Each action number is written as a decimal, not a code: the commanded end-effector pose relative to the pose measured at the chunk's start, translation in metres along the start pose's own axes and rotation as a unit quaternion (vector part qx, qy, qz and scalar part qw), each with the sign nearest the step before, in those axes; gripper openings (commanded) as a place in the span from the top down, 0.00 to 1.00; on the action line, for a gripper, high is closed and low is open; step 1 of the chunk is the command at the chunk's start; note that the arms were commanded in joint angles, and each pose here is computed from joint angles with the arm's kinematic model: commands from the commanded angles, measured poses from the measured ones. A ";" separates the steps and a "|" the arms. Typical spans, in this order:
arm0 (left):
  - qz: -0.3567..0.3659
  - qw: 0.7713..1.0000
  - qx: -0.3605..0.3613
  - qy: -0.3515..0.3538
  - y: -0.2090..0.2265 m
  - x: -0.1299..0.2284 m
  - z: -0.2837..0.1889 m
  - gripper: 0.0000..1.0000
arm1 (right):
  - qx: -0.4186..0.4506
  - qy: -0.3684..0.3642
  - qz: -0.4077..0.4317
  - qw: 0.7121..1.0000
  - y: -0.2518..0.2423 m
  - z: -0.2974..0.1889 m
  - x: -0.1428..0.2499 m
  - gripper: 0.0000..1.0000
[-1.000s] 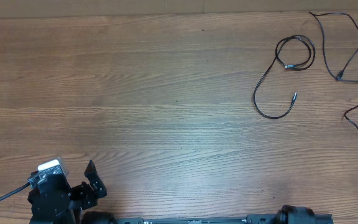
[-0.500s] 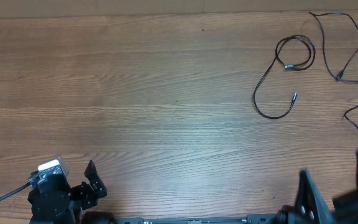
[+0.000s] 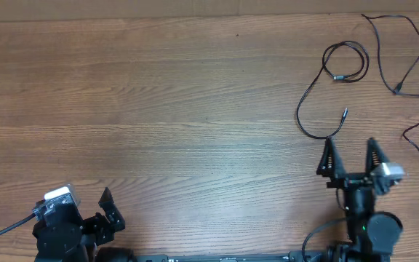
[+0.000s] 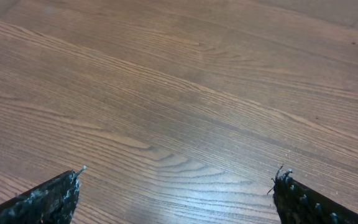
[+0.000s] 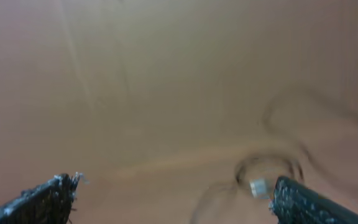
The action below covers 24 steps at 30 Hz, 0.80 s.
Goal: Untangle cables
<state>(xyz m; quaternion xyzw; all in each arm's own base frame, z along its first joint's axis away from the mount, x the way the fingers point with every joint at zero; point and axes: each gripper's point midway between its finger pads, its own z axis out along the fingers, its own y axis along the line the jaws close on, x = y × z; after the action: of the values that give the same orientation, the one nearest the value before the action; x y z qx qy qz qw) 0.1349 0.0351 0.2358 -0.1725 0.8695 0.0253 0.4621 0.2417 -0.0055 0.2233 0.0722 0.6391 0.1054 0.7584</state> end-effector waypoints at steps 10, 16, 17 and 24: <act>0.002 1.000 0.004 -0.007 -0.001 -0.004 -0.003 0.01 | 0.067 0.085 0.011 0.994 -0.027 -0.006 0.049 0.00; 0.002 1.000 0.004 -0.007 -0.001 -0.004 -0.003 0.01 | 0.067 0.085 0.011 0.994 -0.027 -0.005 0.049 0.00; 0.002 1.000 0.004 -0.007 -0.001 -0.004 -0.003 0.00 | 0.067 0.085 0.011 0.994 -0.027 -0.005 0.049 0.00; 0.001 1.000 0.005 -0.012 0.000 -0.004 -0.005 0.00 | 0.067 0.085 0.011 0.994 -0.027 -0.005 0.049 0.00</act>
<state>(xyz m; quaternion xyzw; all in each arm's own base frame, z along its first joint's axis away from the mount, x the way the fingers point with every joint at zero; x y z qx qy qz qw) 0.1349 0.0352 0.2356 -0.1724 0.8698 0.0257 0.4616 0.2457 -0.0182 0.1722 0.1179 0.7059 0.0804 0.6938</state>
